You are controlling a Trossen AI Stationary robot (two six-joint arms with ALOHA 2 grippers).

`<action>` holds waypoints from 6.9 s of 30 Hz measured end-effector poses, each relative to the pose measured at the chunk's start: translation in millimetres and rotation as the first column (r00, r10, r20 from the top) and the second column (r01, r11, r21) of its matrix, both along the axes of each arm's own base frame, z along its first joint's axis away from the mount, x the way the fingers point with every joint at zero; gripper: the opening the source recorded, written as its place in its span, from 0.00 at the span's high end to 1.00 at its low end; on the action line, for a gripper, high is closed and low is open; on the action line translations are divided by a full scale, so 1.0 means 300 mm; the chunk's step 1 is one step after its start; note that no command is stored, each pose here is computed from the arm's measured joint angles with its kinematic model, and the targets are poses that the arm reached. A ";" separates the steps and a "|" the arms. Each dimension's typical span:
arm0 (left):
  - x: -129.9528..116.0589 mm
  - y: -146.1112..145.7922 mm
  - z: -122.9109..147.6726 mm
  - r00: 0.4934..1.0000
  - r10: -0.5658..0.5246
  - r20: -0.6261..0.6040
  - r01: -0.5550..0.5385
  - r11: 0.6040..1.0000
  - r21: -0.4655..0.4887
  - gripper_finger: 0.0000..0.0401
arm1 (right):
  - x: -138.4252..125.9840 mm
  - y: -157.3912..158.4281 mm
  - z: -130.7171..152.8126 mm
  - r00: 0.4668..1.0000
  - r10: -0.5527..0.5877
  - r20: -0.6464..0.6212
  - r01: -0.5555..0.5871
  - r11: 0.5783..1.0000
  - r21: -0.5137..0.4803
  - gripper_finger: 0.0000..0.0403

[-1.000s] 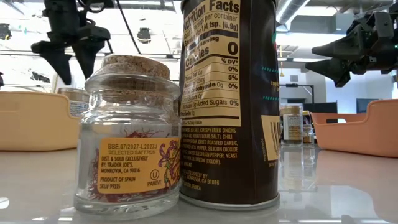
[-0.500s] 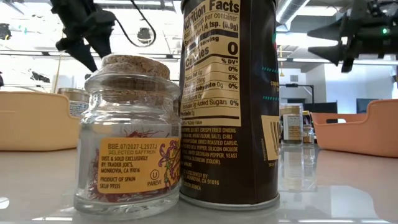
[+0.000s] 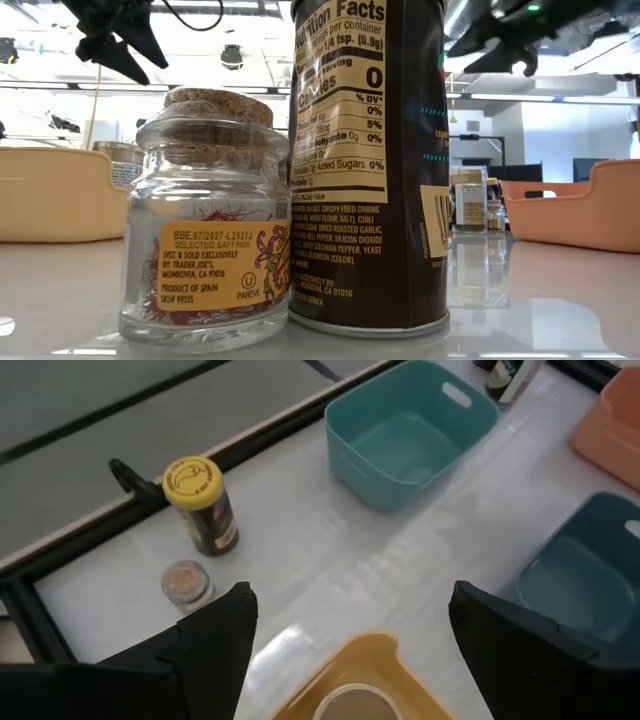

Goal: Sort spices by type
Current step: Put the yellow seasoning bottle into the orange bin

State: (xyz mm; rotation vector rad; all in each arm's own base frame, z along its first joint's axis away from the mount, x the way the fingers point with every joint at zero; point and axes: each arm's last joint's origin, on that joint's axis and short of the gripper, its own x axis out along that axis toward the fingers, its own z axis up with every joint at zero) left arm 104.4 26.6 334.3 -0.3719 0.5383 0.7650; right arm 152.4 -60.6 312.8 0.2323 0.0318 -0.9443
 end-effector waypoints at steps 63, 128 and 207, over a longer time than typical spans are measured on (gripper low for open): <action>-0.021 -0.006 -0.015 0.983 -0.118 -0.142 0.126 0.991 0.047 0.21 | 0.063 -0.598 -0.137 0.767 -0.243 -0.593 0.638 0.388 0.666 0.28; -0.018 -0.006 -0.015 0.984 -0.113 -0.136 0.119 0.992 0.040 0.21 | 0.037 -0.553 -0.100 0.743 -0.238 -0.625 0.663 0.386 0.641 0.37; -0.018 -0.006 -0.016 0.987 -0.103 -0.127 0.107 0.994 0.031 0.21 | 0.000 0.160 -0.162 0.821 0.009 -0.571 0.537 0.328 0.777 0.37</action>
